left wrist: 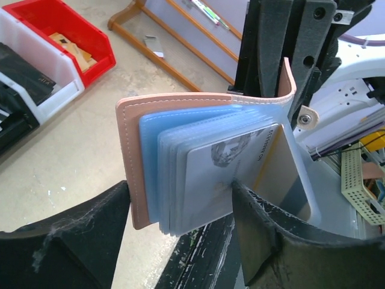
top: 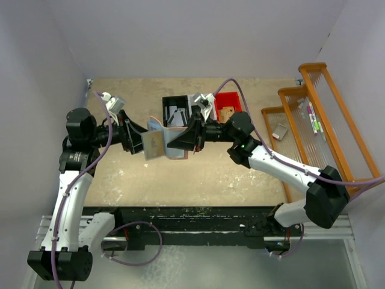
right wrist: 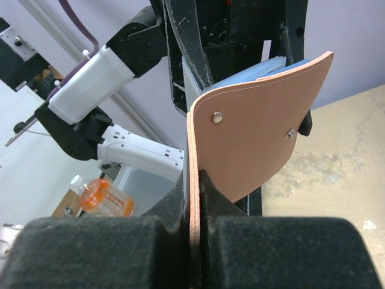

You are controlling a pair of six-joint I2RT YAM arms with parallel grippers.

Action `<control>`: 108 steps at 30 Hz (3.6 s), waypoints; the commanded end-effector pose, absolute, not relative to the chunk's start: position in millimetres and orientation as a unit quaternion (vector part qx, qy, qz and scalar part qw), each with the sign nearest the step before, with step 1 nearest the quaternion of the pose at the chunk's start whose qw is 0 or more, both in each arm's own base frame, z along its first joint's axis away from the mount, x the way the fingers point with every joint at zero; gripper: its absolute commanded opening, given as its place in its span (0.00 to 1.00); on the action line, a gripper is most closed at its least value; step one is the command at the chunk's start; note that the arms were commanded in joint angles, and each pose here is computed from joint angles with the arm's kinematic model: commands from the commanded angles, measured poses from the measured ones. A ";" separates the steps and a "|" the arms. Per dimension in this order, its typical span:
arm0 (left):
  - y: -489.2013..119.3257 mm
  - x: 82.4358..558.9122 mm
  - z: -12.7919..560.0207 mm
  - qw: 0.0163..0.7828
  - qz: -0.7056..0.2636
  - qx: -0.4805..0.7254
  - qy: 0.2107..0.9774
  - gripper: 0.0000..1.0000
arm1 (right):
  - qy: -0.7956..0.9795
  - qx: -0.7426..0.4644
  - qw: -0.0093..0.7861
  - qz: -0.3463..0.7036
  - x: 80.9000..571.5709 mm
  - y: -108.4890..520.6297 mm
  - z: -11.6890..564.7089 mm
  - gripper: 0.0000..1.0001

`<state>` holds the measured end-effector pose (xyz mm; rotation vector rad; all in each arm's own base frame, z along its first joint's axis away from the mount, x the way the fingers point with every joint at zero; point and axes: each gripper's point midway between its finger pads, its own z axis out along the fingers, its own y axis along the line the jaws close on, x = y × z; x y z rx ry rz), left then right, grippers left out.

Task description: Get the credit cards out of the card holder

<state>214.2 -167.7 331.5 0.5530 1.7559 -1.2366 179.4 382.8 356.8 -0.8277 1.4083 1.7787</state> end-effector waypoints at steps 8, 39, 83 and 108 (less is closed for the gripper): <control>-179.5 174.6 356.5 0.428 -0.559 0.299 0.644 0.83 | 0.475 -0.358 0.365 0.716 150.4 370.0 394.6 0.00; -152.8 197.9 393.4 0.566 -0.395 0.265 0.673 0.00 | 0.653 -0.199 0.414 0.602 250.7 358.1 320.9 0.77; -105.9 227.8 310.2 0.492 -0.179 0.357 0.774 0.00 | 0.655 -0.269 0.444 0.549 225.8 438.5 333.7 1.00; -146.5 178.2 334.6 0.498 -0.310 0.412 0.697 0.23 | 0.601 -0.421 0.315 0.602 171.9 434.4 329.7 0.05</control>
